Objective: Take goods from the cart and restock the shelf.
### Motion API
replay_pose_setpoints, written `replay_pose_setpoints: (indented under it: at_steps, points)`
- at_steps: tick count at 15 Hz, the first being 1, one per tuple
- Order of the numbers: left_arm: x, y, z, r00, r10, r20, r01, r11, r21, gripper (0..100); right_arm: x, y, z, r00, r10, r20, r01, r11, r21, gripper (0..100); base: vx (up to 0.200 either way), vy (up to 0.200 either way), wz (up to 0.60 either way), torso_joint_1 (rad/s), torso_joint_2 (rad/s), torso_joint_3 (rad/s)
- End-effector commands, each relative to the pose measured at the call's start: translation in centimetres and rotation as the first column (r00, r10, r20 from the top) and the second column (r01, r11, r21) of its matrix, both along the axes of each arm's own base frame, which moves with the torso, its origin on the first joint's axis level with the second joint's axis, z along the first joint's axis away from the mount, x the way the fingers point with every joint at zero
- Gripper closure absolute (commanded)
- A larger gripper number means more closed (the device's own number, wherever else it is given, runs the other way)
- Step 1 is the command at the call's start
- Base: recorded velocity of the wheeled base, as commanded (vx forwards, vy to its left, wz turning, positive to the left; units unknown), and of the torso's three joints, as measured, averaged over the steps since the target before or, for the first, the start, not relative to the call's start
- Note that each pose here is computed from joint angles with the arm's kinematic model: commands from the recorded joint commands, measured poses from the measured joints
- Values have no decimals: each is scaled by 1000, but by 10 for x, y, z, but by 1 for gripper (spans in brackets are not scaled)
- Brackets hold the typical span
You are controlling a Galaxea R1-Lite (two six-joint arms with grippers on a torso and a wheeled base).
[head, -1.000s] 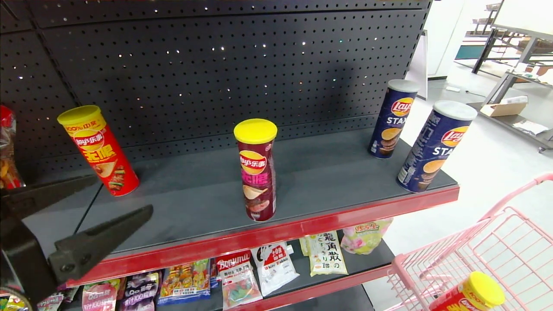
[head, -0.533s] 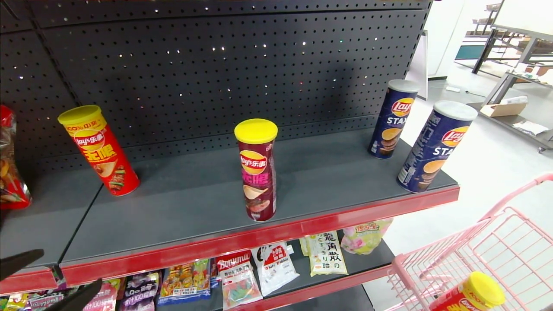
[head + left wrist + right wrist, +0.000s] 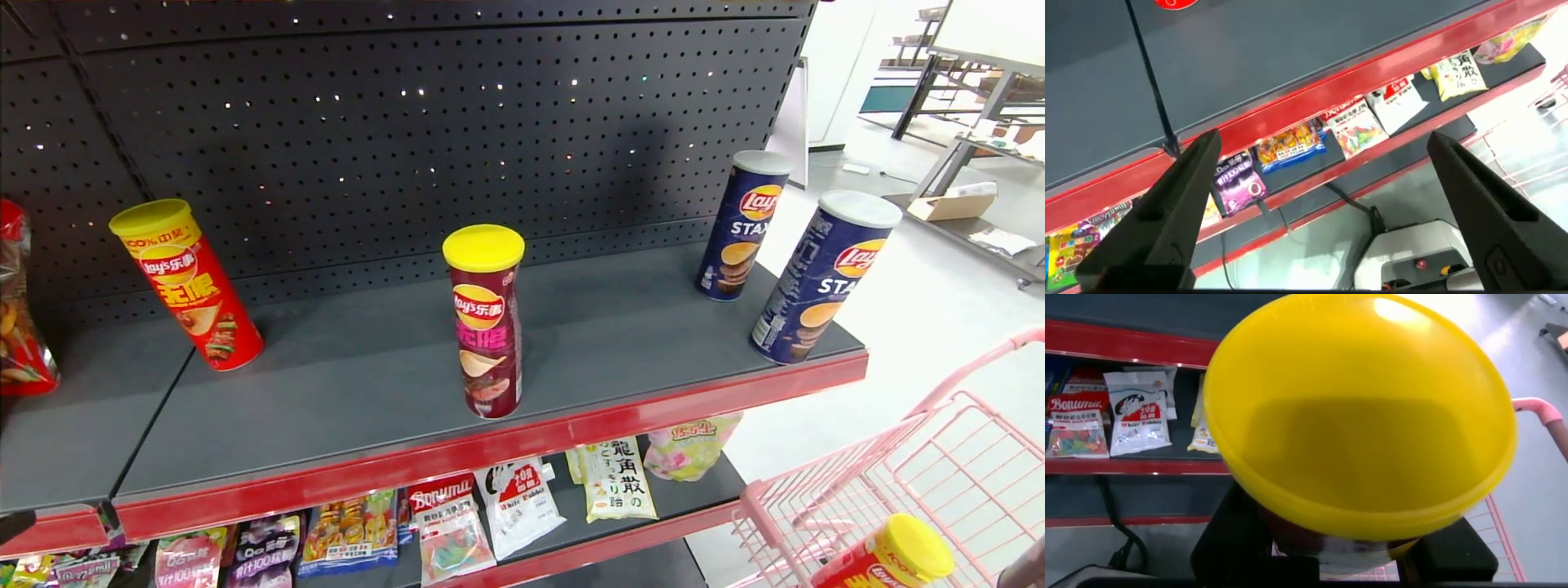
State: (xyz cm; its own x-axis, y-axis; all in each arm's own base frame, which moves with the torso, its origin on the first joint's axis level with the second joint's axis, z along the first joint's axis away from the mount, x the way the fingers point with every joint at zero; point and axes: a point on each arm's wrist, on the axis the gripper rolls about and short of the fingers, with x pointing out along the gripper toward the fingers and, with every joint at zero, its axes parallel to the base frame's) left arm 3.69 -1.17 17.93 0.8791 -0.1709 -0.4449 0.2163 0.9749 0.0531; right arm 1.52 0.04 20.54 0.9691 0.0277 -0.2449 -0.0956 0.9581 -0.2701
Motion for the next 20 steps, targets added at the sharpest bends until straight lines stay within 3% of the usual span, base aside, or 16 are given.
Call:
replay_pose_setpoints:
  at_steps: [1,8,13,16,17,19,20]
  points:
    - [0,0,0,1000,0,1,0,1000,1,0,2,0,-2,1000,-3,-16,3,1000,0,100,0,0,0,0,0,0]
    - [0,0,0,1000,-2,2,2,1000,2,0,2,0,-4,1000,0,-18,0,1000,0,100,0,0,600,2,0,2]
    - [-5,2,-4,1000,3,14,-2,1000,-2,0,15,1,8,999,44,-1,-44,999,21,100,0,0,0,0,0,0]
    - [-27,13,-24,997,19,70,-17,1000,-22,0,80,4,20,998,60,21,-61,997,40,100,0,0,0,0,0,0]
    - [-34,17,-27,993,48,103,-45,998,-33,0,104,5,22,997,66,50,-70,994,82,100,0,0,0,0,0,0]
    - [-40,19,-31,990,97,104,-93,995,-39,0,129,8,22,989,128,70,-135,985,106,100,0,0,0,0,0,0]
    - [-41,19,-31,984,151,91,-146,987,-64,0,144,9,22,984,167,54,-172,979,112,100,0,0,0,0,0,0]
